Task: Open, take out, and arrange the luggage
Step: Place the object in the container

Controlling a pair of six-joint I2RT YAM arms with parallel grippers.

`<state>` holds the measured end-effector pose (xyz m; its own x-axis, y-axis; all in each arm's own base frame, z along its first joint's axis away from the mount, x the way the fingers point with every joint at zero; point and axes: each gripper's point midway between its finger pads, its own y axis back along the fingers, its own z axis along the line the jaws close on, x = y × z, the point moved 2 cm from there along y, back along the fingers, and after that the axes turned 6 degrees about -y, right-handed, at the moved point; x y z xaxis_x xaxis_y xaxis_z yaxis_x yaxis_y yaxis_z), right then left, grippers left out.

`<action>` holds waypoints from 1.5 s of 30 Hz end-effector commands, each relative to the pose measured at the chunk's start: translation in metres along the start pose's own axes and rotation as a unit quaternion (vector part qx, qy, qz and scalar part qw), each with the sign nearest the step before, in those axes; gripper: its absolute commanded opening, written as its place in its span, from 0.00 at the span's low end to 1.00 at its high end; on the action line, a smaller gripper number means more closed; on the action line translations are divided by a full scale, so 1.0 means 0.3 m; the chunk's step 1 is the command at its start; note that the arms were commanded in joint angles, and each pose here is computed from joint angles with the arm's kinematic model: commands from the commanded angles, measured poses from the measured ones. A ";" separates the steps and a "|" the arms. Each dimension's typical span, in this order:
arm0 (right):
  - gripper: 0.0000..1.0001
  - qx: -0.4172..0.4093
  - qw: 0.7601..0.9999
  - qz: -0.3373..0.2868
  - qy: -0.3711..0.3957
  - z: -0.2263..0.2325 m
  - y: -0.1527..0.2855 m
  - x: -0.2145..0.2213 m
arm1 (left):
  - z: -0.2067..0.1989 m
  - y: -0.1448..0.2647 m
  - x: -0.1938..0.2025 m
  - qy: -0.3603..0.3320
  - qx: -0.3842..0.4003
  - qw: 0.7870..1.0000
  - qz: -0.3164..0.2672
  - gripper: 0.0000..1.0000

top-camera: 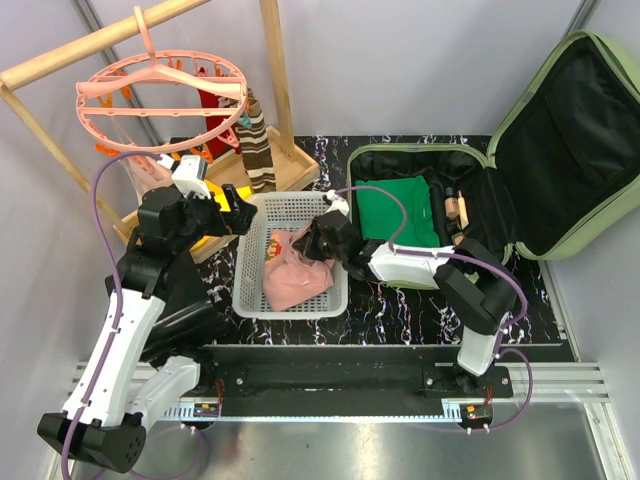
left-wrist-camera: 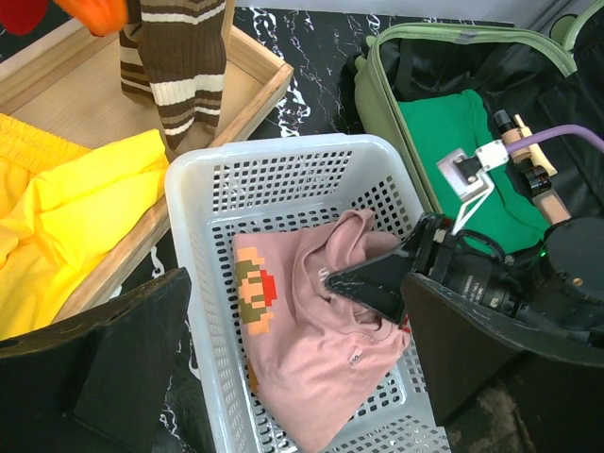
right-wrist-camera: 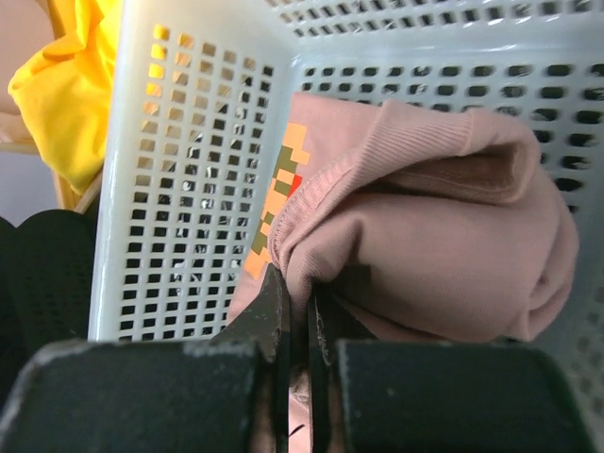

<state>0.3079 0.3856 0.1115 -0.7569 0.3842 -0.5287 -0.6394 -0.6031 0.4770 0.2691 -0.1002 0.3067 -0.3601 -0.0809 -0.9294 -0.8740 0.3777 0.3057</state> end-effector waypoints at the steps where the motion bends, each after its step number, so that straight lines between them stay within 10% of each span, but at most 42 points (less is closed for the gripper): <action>1: 0.00 -0.047 0.999 0.001 -0.010 0.117 -0.013 0.028 | 0.010 -0.012 -0.020 -0.013 -0.007 1.000 -0.017 0.99; 8: 0.06 -0.042 0.999 -0.004 0.008 0.131 0.001 0.025 | 0.019 -0.021 -0.014 -0.017 -0.013 1.000 -0.013 0.99; 16: 0.92 0.034 0.979 -0.023 0.201 0.092 0.174 -0.106 | 0.032 -0.019 -0.016 -0.036 -0.023 0.999 -0.010 0.99; 28: 0.88 0.008 0.934 0.128 0.333 0.068 0.224 0.017 | 0.075 -0.057 0.026 -0.054 -0.047 0.997 0.008 0.99; 45: 0.88 0.066 0.876 0.161 0.449 -0.113 0.073 0.067 | 0.117 -0.097 0.087 -0.066 -0.068 0.995 0.036 0.99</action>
<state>0.2677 0.3485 0.0882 -0.5830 -0.4999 -0.6405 -0.4226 -0.4868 0.7645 0.2889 -0.0837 0.2577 -0.4335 0.0509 -0.8997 -0.8621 0.2673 0.4305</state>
